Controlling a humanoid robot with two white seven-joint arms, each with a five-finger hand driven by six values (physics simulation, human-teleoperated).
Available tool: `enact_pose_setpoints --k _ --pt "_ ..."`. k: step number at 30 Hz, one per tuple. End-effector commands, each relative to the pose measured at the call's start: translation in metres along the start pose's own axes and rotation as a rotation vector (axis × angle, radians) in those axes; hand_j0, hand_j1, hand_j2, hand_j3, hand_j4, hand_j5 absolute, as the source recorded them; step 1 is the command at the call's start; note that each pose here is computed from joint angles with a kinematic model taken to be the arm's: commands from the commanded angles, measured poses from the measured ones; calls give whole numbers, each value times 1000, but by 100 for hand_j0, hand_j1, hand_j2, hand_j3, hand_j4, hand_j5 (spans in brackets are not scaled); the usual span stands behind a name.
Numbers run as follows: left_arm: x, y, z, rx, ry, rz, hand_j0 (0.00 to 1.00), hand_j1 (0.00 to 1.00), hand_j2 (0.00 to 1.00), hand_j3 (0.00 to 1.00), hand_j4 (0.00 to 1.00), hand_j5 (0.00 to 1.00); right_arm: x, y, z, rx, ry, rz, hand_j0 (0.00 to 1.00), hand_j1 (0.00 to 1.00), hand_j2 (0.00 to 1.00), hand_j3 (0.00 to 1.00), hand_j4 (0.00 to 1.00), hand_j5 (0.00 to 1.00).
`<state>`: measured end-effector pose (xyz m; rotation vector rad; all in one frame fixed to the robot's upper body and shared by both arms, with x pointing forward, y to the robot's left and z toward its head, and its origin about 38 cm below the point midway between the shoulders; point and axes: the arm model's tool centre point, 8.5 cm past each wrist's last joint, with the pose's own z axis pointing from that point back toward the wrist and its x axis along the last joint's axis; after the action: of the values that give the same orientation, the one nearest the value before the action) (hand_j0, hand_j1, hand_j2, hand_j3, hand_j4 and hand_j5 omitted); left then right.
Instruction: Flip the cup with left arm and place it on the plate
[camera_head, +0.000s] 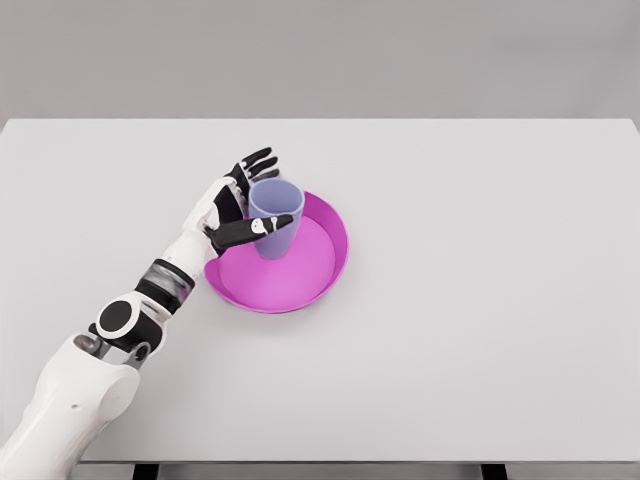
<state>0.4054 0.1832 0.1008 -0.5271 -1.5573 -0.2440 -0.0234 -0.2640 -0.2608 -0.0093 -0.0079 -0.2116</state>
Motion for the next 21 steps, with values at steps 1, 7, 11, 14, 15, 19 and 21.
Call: enact_pose_setpoints --k 1,7,11,14,15,19,21 --pt "1 0 0 -1 -4 1 100 100 100 100 100 100 0 0 0 0 0 0 100 100 100 100 100 100" --pt "3 3 4 3 -6 -7 100 100 100 100 100 100 0 0 0 0 0 0 100 100 100 100 100 100" --pt "13 3 5 -7 -54 -42 100 100 100 100 100 100 0 0 0 0 0 0 100 100 100 100 100 100" --pt "14 2 5 -9 -60 -42 100 100 100 100 100 100 0 0 0 0 0 0 100 100 100 100 100 100" --pt "14 3 5 -7 -61 -44 100 100 100 100 100 100 0 0 0 0 0 0 100 100 100 100 100 100" --pt "19 0 5 -18 -72 -56 100 100 100 100 100 100 0 0 0 0 0 0 100 100 100 100 100 100" --pt "19 4 6 -16 -67 -83 100 100 100 100 100 100 0 0 0 0 0 0 100 100 100 100 100 100"
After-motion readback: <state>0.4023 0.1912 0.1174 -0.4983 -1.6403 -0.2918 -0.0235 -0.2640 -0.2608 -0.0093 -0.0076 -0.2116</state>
